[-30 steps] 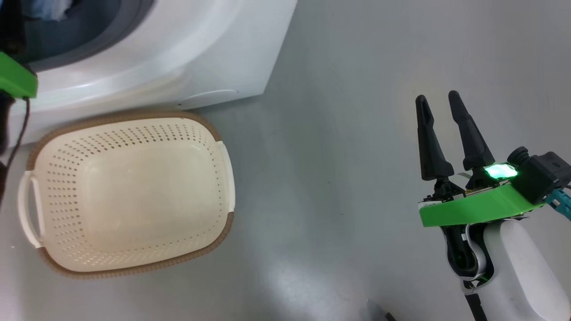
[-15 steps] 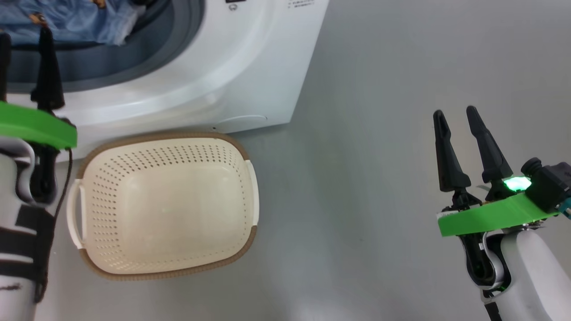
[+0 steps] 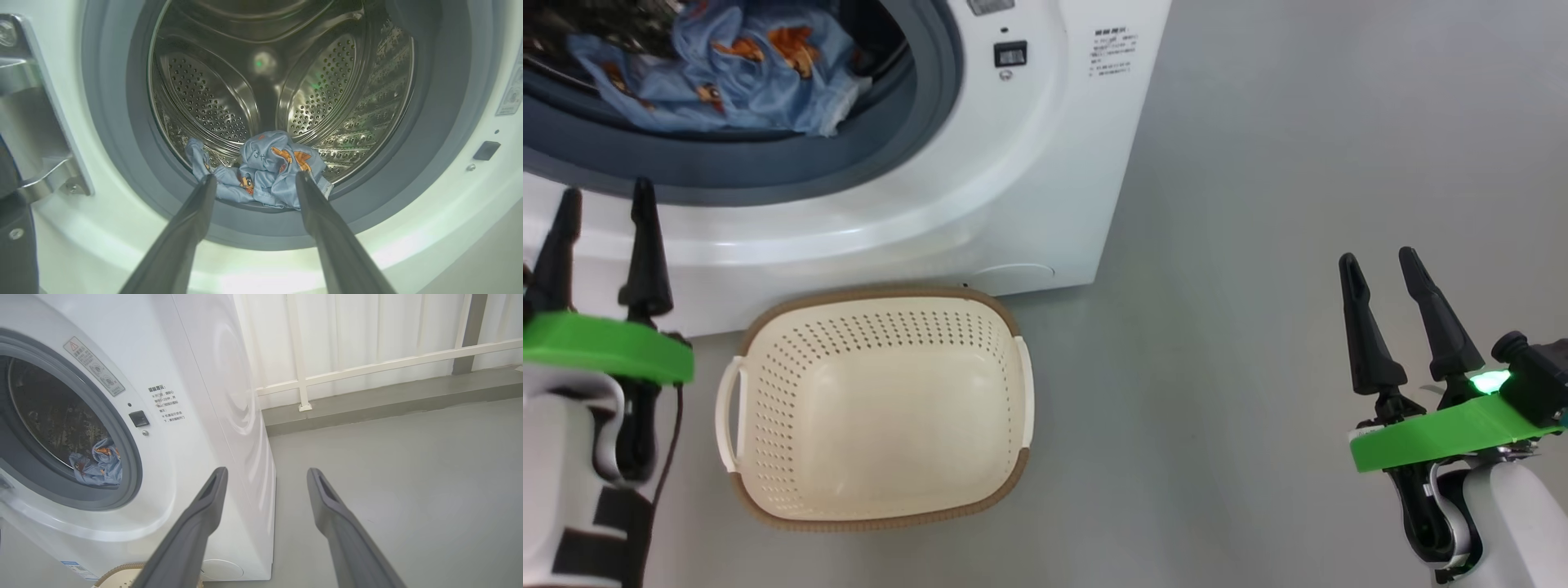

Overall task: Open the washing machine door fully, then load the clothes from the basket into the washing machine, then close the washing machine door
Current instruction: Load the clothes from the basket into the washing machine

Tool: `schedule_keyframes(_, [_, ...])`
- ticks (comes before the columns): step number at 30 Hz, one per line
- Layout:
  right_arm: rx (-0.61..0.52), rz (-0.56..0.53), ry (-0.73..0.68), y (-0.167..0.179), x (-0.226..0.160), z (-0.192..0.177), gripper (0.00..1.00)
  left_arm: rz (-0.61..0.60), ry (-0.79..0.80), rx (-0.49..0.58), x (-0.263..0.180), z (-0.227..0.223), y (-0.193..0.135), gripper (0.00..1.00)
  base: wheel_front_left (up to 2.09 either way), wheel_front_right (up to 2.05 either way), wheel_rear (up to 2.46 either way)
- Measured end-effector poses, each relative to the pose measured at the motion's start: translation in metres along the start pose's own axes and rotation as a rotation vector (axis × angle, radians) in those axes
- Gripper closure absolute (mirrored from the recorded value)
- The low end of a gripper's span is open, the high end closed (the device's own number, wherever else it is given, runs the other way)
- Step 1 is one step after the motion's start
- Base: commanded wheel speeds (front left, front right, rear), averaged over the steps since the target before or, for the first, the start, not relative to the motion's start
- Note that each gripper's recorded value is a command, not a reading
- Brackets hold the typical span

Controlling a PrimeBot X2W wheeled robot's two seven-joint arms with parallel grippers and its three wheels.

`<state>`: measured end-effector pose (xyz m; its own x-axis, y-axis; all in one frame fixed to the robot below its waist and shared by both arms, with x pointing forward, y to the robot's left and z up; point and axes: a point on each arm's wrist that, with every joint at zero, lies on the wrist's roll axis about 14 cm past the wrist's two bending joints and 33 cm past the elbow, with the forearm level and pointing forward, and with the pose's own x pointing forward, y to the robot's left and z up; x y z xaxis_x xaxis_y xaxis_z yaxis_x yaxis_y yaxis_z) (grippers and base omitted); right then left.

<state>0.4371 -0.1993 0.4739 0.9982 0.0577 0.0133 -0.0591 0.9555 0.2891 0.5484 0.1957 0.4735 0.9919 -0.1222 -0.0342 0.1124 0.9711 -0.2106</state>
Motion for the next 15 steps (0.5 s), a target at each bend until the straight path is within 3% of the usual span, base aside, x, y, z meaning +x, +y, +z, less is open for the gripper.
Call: schedule_keyframes(15, [-0.004,0.025,-0.019,0.008,-0.021,0.013,0.0,0.057,-0.011,-0.008,-0.072,0.0,0.011,0.0,0.0,0.0,0.0])
